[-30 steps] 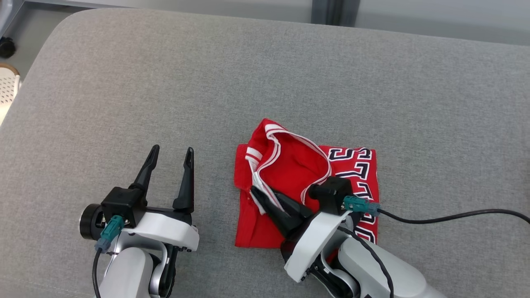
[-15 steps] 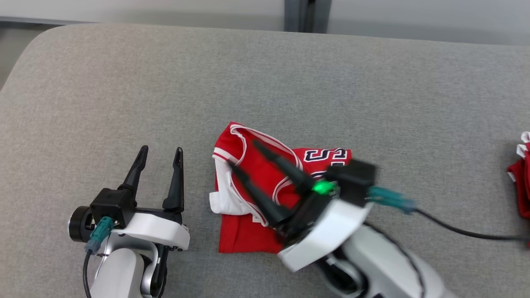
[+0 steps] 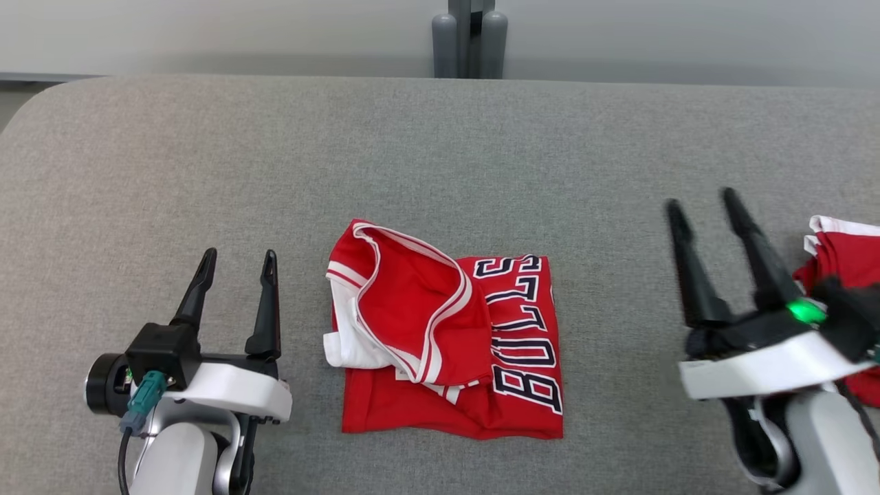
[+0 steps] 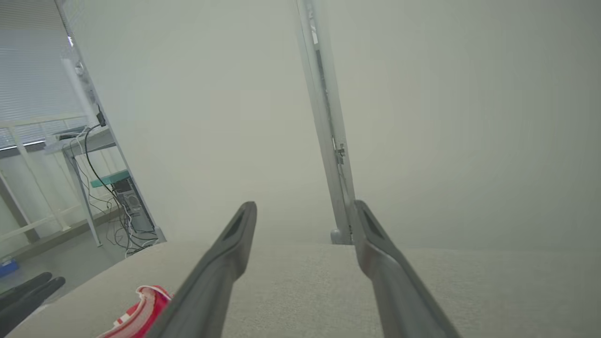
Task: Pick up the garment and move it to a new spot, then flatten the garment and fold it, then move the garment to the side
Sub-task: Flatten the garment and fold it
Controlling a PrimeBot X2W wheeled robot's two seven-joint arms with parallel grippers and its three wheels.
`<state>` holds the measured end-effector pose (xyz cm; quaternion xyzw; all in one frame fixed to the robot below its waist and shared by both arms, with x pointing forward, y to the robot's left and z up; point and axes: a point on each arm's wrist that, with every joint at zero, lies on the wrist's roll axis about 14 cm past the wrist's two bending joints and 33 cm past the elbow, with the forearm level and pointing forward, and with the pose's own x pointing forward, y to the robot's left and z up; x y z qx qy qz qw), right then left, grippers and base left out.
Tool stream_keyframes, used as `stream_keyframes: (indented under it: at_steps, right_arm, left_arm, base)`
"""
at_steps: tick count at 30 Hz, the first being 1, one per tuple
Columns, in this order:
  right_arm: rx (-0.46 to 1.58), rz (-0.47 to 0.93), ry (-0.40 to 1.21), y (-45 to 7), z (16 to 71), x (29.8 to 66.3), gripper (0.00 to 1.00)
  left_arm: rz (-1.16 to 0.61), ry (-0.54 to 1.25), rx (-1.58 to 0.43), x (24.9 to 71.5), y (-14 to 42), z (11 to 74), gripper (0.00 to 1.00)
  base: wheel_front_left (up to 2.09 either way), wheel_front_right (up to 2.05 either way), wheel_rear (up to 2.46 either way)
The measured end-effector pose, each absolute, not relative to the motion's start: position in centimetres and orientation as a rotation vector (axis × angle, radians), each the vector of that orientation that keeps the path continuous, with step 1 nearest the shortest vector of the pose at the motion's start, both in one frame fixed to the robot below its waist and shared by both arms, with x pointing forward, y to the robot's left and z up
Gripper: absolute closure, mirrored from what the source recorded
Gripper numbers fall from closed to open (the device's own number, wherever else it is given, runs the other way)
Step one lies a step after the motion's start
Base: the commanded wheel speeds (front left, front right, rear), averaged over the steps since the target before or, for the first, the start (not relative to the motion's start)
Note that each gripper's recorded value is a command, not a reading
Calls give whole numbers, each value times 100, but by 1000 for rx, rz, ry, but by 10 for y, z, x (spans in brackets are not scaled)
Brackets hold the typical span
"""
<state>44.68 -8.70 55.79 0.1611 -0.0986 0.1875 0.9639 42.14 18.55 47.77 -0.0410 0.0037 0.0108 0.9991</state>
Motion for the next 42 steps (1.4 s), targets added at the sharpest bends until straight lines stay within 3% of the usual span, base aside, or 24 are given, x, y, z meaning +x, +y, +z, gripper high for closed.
stream_keyframes:
  at_steps: [10, 18, 30, 31, 32, 42]
  right_arm:
    - [152, 117, -11, -176, 505, 410, 0]
    - [122, 76, 44, -188, 493, 391, 0]
    - [117, 125, 58, -169, 493, 392, 0]
    - [121, 140, 54, -164, 495, 395, 61]
    - [131, 160, 56, -157, 494, 397, 100]
    - [254, 512, 148, -32, 477, 401, 100]
  left_arm:
    - [4, 0, -63, 411, 183, 482, 0]
    - [-4, -3, -48, 402, 184, 485, 0]
    - [5, 10, -38, 399, 187, 484, 0]
    - [5, 11, -38, 399, 187, 483, 0]
    - [7, 14, -38, 399, 187, 483, 0]
    - [48, 28, -46, 395, 200, 478, 0]
  base:
    - [0, 0, 0]
    - [0, 0, 0]
    - [0, 0, 0]
    - [0, 0, 0]
    - [0, 0, 0]
    - [0, 0, 0]
